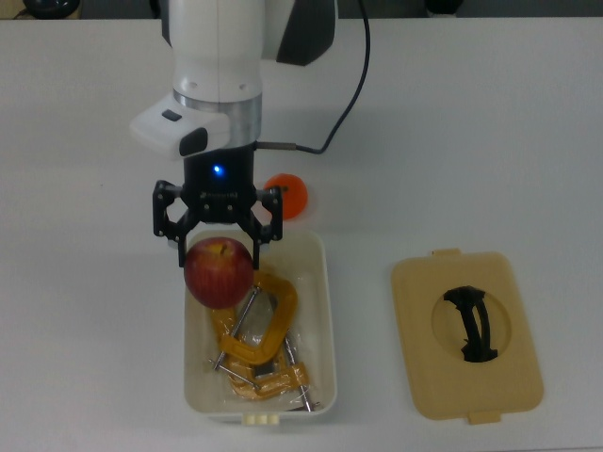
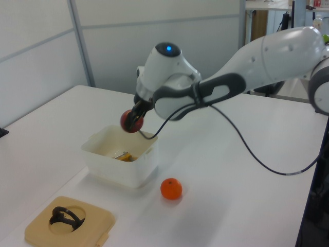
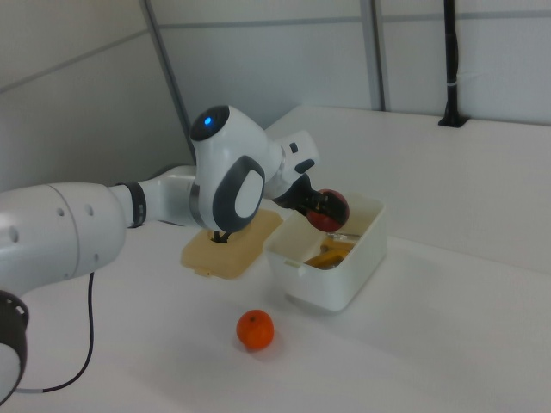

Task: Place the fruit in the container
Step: 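Lift the apple and carry it over the white container, lowering inside, then open the gripper to release the apple into the container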

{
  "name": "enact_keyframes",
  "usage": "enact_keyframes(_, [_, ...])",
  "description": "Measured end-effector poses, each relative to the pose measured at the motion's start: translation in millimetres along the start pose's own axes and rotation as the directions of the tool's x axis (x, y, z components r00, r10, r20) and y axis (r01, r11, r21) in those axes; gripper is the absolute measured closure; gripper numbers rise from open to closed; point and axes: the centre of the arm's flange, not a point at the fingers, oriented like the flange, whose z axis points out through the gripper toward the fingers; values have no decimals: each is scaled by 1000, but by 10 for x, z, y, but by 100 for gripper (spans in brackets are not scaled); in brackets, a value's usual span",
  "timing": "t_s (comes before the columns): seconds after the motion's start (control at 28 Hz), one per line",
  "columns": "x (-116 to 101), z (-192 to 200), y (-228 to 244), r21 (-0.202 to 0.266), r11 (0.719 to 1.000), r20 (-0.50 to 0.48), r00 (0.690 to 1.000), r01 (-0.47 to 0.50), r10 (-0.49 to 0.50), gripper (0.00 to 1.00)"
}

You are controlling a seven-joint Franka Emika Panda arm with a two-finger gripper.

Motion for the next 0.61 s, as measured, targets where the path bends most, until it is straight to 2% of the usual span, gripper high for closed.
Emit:
enact_keyframes(0.11, [12, 58, -42, 6, 999, -15, 999, -43, 43, 9])
enact_keyframes(0.18, [43, 28, -41, 7, 997, -22, 996, -82, 82, 0])
enact_keyframes(0.29, [56, -14, -31, 1, 993, -1, 993, -117, 117, 0])
enact_keyframes(0.46, [0, -158, -7, -32, 991, 133, 982, -132, 136, 0])
enact_keyframes(0.61, [-144, -359, -50, -51, 993, 307, 945, -104, 115, 0])
